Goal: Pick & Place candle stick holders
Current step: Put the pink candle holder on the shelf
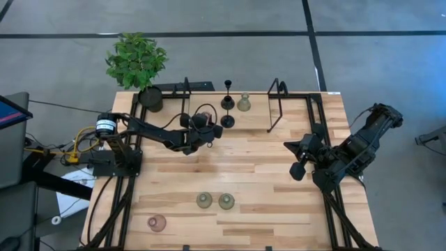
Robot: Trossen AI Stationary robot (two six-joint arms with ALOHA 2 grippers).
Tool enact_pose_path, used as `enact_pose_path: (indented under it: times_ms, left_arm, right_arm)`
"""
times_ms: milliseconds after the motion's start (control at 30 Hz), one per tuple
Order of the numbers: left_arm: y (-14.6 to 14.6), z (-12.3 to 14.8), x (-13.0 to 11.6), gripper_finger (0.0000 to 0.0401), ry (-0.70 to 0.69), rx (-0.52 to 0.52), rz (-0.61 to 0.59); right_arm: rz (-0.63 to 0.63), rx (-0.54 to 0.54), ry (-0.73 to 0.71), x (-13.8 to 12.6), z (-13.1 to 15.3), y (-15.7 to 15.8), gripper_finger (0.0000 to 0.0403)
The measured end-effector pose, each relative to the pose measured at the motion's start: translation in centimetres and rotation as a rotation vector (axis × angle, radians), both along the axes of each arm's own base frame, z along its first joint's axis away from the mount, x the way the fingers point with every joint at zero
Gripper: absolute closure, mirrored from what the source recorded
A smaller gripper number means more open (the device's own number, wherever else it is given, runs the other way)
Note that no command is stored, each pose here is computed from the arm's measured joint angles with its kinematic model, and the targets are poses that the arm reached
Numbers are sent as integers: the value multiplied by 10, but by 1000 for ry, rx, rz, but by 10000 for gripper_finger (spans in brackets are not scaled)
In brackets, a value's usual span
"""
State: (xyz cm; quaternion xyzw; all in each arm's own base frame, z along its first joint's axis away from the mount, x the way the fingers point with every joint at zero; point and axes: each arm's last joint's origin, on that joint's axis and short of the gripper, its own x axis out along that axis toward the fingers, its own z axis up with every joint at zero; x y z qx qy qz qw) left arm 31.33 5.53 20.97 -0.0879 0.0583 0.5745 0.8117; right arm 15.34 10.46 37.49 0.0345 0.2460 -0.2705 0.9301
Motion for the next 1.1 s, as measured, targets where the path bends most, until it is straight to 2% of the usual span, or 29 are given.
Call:
enact_pose_path:
  times_ms: [533, 933, 1100]
  left_arm:
    - [11, 1, -3, 212, 2, 18, 71]
    - [11, 1, -3, 135, -6, 22, 80]
    - [11, 2, -3, 124, -15, 23, 81]
  right_arm:
    - [12, 27, 5, 1, 0, 1, 403]
    - [12, 31, 0, 1, 0, 2, 403]
    - [12, 31, 0, 1, 0, 2, 403]
